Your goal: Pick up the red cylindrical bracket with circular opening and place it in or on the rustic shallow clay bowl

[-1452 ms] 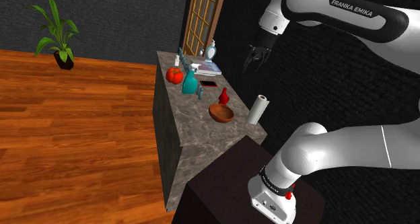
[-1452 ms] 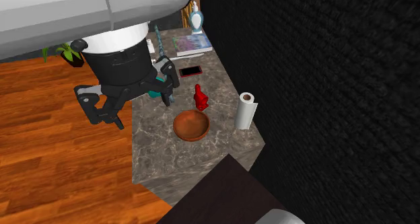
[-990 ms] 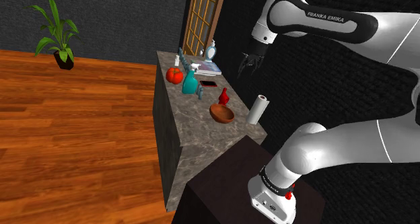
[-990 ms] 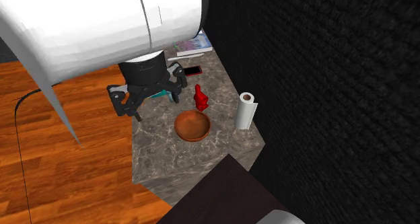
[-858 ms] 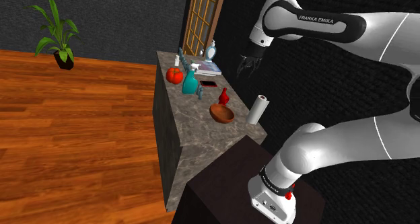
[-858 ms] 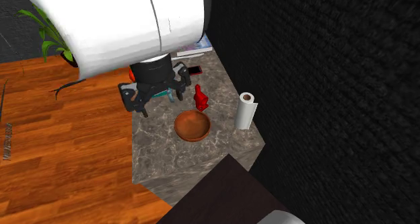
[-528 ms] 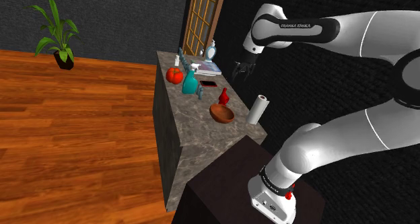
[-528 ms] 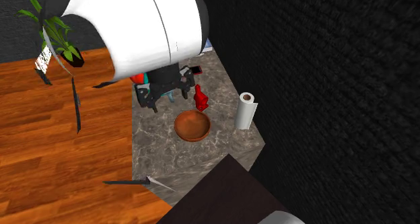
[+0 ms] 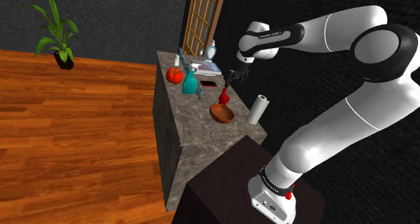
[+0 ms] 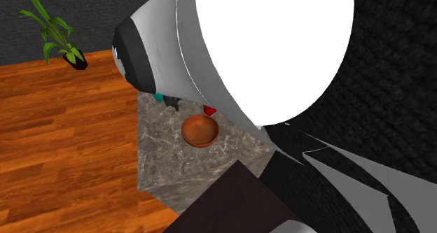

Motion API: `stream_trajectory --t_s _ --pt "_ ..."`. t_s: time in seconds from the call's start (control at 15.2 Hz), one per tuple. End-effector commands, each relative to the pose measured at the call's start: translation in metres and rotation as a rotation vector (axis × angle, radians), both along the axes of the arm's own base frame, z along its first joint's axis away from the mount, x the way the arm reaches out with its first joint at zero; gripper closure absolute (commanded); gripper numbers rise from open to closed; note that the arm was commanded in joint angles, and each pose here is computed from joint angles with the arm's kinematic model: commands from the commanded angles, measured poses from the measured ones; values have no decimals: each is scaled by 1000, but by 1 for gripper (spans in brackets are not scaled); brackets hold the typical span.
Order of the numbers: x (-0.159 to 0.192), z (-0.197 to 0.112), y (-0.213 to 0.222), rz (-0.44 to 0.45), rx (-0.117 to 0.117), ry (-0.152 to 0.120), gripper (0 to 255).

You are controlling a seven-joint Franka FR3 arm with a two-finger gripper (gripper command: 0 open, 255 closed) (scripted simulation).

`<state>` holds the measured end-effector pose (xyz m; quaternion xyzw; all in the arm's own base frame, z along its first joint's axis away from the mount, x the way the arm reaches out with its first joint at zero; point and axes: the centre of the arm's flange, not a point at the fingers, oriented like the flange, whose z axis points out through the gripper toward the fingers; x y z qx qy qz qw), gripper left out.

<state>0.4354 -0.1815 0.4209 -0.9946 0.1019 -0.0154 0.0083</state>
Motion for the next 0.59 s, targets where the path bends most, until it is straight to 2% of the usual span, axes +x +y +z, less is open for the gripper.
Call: stream_trajectory --t_s 0.0,0.53 --pt "9 -17 -20 -10 -4 2 0" --pt "50 -88 -86 -51 -15 11 0"
